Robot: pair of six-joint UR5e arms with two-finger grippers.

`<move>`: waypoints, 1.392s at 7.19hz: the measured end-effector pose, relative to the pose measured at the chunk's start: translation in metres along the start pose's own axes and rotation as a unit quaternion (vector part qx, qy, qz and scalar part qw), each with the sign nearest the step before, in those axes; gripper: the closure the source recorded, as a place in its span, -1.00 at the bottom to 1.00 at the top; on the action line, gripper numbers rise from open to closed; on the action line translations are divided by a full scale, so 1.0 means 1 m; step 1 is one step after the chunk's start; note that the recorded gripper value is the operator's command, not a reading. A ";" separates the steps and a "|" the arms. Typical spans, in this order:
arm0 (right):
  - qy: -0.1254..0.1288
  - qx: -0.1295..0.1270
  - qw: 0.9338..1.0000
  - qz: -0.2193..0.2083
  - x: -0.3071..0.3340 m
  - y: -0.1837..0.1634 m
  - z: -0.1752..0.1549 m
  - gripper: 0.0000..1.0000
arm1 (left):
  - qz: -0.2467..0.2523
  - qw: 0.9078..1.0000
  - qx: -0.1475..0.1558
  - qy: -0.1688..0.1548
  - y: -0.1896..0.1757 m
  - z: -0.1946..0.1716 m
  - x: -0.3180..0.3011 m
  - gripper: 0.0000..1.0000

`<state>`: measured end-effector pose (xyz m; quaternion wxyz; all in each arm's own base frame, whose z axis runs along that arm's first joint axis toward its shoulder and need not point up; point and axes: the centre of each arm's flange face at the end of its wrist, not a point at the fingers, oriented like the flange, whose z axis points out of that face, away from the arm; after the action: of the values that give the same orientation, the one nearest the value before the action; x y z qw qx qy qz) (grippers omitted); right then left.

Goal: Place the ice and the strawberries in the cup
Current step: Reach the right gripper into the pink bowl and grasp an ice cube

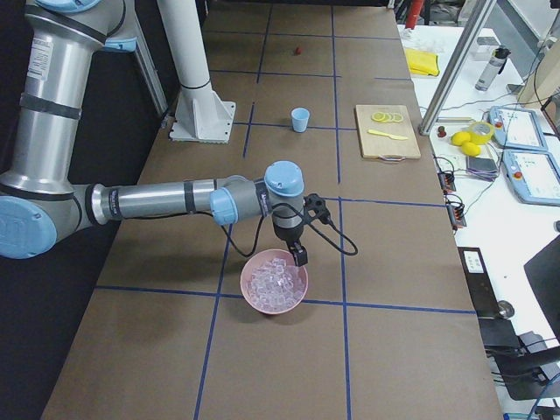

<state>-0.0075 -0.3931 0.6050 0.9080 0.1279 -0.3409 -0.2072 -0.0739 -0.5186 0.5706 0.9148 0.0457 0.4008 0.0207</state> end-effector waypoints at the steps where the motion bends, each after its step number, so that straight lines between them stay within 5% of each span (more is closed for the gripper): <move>1: -0.001 -0.003 1.000 0.009 0.003 0.012 0.006 -0.97 | 0.000 1.000 0.000 0.000 0.001 0.000 0.000 -1.00; 5: -0.008 -0.027 0.999 0.026 0.014 0.030 0.029 -0.89 | -0.001 1.000 -0.001 0.001 0.004 0.001 -0.001 -1.00; 10: -0.017 -0.053 0.998 0.014 -0.005 0.003 0.062 -0.73 | -0.001 1.000 -0.001 0.001 0.005 0.001 -0.001 -1.00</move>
<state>-0.0517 -0.3934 0.6485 0.9105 0.0713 -0.3462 -0.2148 -0.0737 -0.5141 0.5720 0.9146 0.0447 0.4013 0.0205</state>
